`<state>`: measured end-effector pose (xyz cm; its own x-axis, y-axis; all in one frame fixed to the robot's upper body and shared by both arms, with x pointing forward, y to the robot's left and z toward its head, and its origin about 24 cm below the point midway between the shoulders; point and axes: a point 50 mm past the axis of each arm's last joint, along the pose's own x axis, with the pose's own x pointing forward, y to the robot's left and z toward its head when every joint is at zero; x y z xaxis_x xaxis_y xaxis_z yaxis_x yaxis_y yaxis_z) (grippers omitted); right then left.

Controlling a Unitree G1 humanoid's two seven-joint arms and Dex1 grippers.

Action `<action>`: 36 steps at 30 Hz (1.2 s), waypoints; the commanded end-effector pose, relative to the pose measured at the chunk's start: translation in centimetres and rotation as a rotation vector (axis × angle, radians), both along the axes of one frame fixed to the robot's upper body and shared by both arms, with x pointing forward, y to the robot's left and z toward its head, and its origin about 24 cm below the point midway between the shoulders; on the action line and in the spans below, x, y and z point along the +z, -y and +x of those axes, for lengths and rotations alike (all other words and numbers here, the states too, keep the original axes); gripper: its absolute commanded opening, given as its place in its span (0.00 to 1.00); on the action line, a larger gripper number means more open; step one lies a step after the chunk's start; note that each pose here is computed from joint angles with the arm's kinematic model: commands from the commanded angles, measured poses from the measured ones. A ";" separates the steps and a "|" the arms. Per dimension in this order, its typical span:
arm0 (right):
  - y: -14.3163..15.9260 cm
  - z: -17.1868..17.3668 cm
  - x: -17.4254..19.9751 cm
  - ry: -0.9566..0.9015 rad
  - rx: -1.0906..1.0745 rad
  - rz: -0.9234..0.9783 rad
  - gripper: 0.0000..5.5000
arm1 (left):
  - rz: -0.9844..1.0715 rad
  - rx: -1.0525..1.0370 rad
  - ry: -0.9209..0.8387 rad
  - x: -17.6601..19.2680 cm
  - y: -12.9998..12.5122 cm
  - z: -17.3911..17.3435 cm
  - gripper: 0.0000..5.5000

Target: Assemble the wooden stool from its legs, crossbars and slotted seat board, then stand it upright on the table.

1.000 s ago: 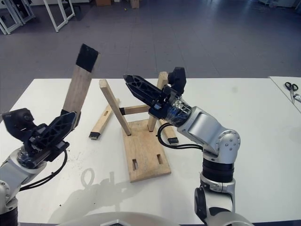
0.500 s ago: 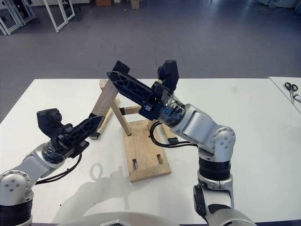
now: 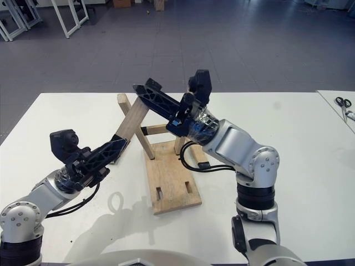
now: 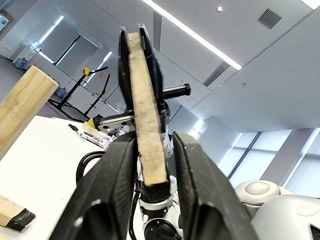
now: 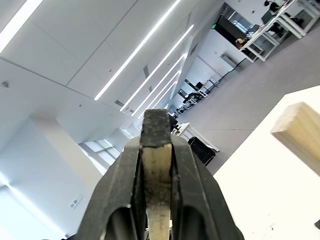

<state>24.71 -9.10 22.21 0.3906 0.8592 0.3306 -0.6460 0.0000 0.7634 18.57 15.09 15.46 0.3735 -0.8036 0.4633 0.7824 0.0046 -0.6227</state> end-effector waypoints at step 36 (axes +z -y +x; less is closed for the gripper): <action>5.9 9.1 -13.9 0.253 -0.801 -0.981 0.07 | 1.104 0.773 -0.220 -12.3 -3.9 6.1 0.53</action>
<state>33.98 -14.99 9.63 0.9283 0.3544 -0.1126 -0.3477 0.9346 0.0751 24.42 18.86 3.16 0.8779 -0.2713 -0.3945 0.2430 0.9624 -0.1212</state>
